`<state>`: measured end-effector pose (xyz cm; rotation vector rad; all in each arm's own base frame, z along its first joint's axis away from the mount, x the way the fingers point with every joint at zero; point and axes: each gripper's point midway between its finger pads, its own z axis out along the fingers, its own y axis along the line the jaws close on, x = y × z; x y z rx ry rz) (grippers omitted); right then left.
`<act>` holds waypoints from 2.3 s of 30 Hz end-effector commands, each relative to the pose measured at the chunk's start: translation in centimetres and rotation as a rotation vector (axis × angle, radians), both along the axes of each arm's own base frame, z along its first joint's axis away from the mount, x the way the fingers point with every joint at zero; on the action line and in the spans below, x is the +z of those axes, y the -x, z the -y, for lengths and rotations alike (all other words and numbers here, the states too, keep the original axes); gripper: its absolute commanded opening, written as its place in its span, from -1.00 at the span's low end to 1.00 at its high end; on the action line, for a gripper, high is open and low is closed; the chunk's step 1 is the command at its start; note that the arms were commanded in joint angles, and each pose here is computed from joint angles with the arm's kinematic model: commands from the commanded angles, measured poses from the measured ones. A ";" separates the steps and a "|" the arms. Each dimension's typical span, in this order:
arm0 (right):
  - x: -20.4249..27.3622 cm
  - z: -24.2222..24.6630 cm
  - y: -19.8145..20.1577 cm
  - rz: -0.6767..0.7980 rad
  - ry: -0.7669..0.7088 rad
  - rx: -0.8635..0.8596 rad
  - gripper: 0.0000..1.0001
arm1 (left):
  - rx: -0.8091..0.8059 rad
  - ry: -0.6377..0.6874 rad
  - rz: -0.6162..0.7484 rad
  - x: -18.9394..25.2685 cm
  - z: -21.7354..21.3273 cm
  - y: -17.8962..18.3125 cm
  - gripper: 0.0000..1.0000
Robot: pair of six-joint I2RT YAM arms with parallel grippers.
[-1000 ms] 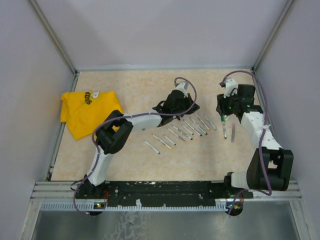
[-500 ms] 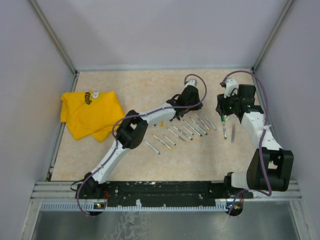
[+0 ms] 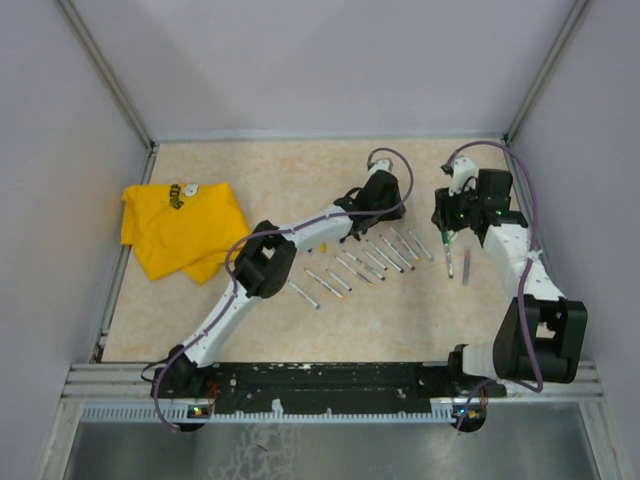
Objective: Open the pen caps
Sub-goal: Place the pen cap at the center of the board, then pick up the pen from the center of the board.
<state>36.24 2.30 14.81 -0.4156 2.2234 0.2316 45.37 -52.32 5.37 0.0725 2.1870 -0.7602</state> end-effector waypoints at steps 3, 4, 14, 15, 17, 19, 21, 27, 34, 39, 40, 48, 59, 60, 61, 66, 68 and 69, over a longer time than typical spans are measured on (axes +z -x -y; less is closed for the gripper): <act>1.8 -0.1 -0.3 0.064 -0.015 0.003 -0.18 | 0.010 0.006 0.068 5.0 -0.3 -0.4 -0.25; 1.8 -0.1 -0.3 0.065 -0.016 0.004 -0.18 | 0.006 0.012 0.084 6.3 -0.5 -0.3 -0.22; 2.5 -0.2 0.1 0.087 -0.040 0.019 -0.18 | -0.169 0.249 0.437 25.8 -8.0 8.9 0.42; 2.5 -0.3 0.1 0.089 -0.043 0.023 -0.18 | -0.181 0.283 0.459 27.7 -9.1 10.3 0.49; 2.6 -0.5 0.3 0.094 -0.048 0.033 -0.18 | -0.190 0.356 0.460 30.6 -11.1 12.9 0.61; 2.9 -0.7 0.4 0.103 -0.058 0.043 -0.18 | -0.192 0.425 0.441 33.4 -13.1 15.6 0.69; 3.2 -1.0 0.4 0.114 -0.066 0.054 -0.18 | -0.184 0.477 0.425 35.7 -14.9 18.3 0.96; 3.8 -1.4 0.7 0.139 -0.080 0.071 -0.18 | -0.120 0.613 0.435 41.6 -19.4 24.0 1.00; 4.8 -1.3 0.7 0.173 -0.076 0.066 -0.18 | -0.138 0.656 0.398 43.3 -19.2 25.9 1.00; 5.5 -1.4 0.8 0.181 -0.084 0.061 -0.18 | -0.151 0.675 0.422 44.6 -19.6 26.7 1.00; 5.7 -1.4 0.8 0.181 -0.090 0.062 -0.18 | -0.140 0.676 0.427 44.7 -19.9 26.6 1.00; 7.5 -2.6 1.3 0.181 -0.149 0.100 -0.18 | -0.122 0.645 0.478 43.8 -20.8 26.6 1.00; 6.3 -4.1 3.0 0.153 -0.179 0.206 -0.18 | -0.227 0.358 0.784 37.5 -21.4 26.3 1.00; 6.1 -4.3 3.2 0.149 -0.185 0.215 -0.18 | -0.221 0.319 0.766 36.4 -21.4 25.9 1.00; 6.0 -4.4 3.2 0.143 -0.189 0.224 -0.18 | -0.231 0.275 0.754 35.1 -21.2 25.7 1.00; 4.5 -4.5 3.5 0.100 -0.173 0.262 -0.18 | -0.306 0.080 0.788 28.8 -21.4 25.4 1.00; 3.5 -4.2 3.5 0.071 -0.154 0.262 -0.18 | -0.277 0.041 0.806 27.0 -22.0 24.9 1.00; 3.1 -4.0 3.5 0.060 -0.143 0.259 -0.18 | -0.261 0.022 0.811 26.1 -22.2 24.5 1.00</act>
